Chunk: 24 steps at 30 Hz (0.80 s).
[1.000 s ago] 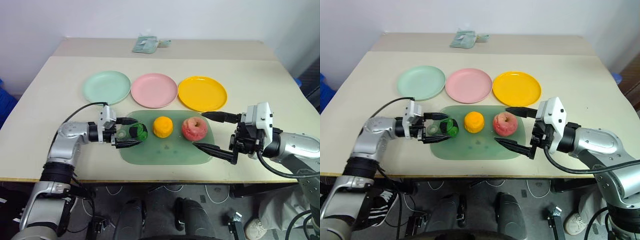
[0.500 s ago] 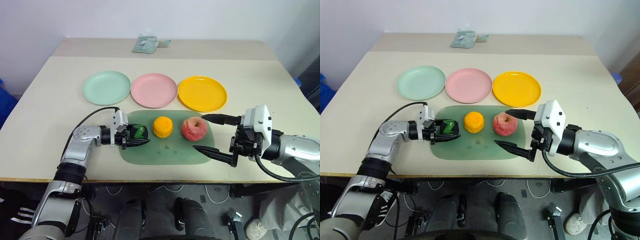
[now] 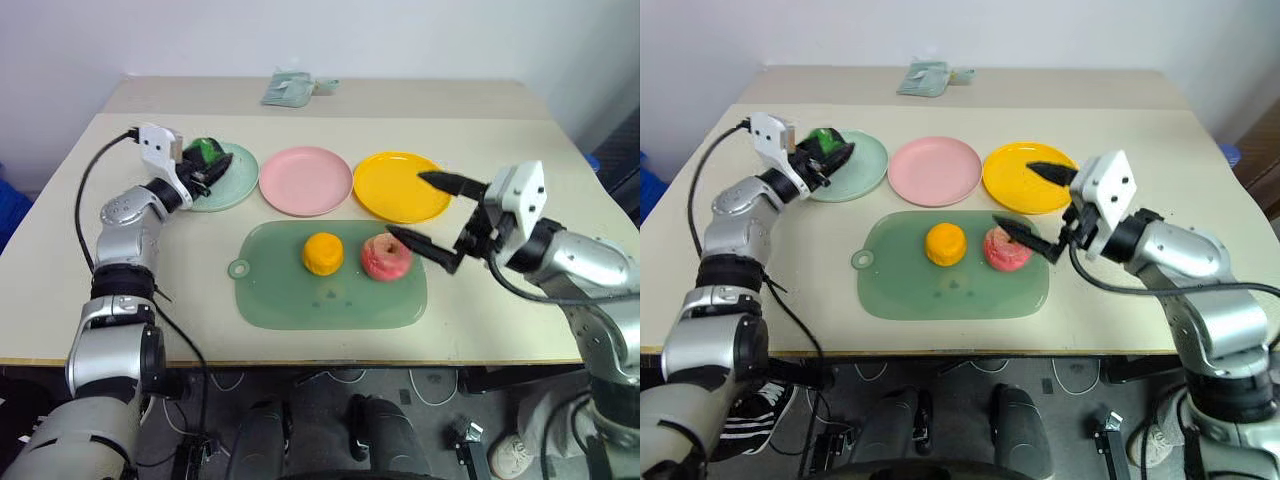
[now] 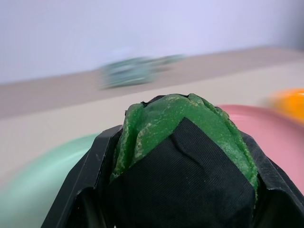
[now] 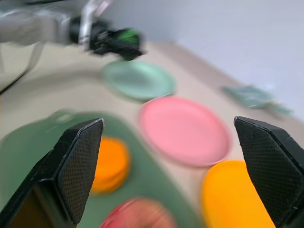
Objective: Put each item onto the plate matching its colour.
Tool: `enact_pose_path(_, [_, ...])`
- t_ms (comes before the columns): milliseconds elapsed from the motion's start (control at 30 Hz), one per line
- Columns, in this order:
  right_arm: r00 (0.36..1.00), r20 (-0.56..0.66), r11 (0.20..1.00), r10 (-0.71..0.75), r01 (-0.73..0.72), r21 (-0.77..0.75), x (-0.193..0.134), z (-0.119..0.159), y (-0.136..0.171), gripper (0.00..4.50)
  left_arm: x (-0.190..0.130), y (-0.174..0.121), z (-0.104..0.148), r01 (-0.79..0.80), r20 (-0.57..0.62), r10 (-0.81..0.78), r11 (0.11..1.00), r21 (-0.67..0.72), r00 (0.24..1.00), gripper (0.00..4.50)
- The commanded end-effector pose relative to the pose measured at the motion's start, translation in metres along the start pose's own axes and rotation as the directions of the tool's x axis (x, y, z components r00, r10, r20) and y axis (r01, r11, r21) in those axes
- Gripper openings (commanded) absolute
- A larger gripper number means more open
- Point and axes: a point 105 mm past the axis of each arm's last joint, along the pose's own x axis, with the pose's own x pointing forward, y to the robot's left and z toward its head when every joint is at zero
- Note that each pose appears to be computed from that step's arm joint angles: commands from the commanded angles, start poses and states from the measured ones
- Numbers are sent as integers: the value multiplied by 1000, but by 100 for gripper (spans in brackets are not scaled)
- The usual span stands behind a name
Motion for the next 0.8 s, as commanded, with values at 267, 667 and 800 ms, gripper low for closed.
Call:
enact_pose_path(267, [999, 45, 999, -30, 30, -12, 12, 7, 9, 450, 3, 10, -25, -132, -77, 130, 991, -19, 988, 278])
enact_pose_path(667, [999, 29, 999, -32, 33, -11, 8, 3, 9, 450, 10, 5, 5, -69, 43, 70, 997, -16, 997, 445])
enact_pose_path(800, [999, -43, 999, 29, -27, 41, 5, -9, 17, 450, 3, -14, 33, 187, 193, -174, 981, -50, 966, 445])
